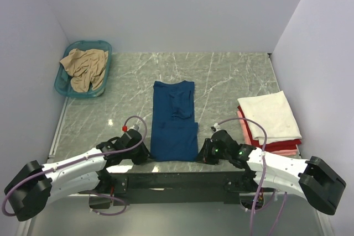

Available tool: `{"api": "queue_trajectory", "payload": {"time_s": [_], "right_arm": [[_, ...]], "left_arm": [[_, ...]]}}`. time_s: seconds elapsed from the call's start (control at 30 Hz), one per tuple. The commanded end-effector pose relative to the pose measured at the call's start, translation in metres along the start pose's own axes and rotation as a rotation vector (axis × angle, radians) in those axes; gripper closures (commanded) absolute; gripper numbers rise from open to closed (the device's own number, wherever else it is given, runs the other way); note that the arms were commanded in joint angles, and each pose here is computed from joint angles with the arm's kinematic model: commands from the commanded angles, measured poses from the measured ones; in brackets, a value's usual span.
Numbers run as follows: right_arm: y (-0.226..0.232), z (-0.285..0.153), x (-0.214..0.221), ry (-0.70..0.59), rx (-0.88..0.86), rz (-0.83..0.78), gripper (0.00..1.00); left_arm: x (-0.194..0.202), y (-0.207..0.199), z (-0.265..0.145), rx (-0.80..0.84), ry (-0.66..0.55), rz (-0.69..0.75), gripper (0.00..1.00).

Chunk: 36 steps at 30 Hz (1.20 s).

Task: Fold and stack the t-shirts
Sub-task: Fold the tshirt

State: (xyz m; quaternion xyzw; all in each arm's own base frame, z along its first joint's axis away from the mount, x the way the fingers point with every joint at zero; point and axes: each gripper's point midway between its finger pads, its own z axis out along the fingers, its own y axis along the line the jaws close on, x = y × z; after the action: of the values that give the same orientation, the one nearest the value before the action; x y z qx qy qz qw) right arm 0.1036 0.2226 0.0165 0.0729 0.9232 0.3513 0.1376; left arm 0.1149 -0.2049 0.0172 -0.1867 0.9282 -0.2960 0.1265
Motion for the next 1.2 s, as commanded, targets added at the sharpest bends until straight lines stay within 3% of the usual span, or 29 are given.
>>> {"api": "queue_trajectory", "payload": {"time_s": [0.0, 0.17, 0.5, 0.67, 0.9, 1.17], "right_arm": [[-0.013, 0.000, -0.004, -0.035, 0.057, 0.004, 0.79], [-0.010, -0.010, -0.003, -0.049, 0.027, -0.006, 1.00], [0.002, -0.038, 0.017, -0.027, -0.117, -0.025, 1.00], [0.022, -0.064, 0.005, -0.088, -0.150, -0.067, 1.00], [0.046, -0.084, -0.042, -0.238, -0.038, -0.173, 1.00], [0.095, -0.087, -0.122, -0.290, -0.018, -0.256, 1.00]], "left_arm": [[0.001, 0.008, 0.000, -0.022, -0.002, 0.018, 0.97], [0.004, -0.003, -0.011, 0.021, 0.004, 0.032, 0.99], [0.026, -0.027, -0.041, 0.142, 0.022, 0.082, 0.99], [0.028, -0.053, -0.063, 0.214, 0.009, 0.103, 0.99], [-0.014, -0.087, -0.079, 0.206, -0.170, 0.168, 1.00], [-0.086, -0.125, -0.076, 0.242, -0.237, 0.168, 1.00]]}}
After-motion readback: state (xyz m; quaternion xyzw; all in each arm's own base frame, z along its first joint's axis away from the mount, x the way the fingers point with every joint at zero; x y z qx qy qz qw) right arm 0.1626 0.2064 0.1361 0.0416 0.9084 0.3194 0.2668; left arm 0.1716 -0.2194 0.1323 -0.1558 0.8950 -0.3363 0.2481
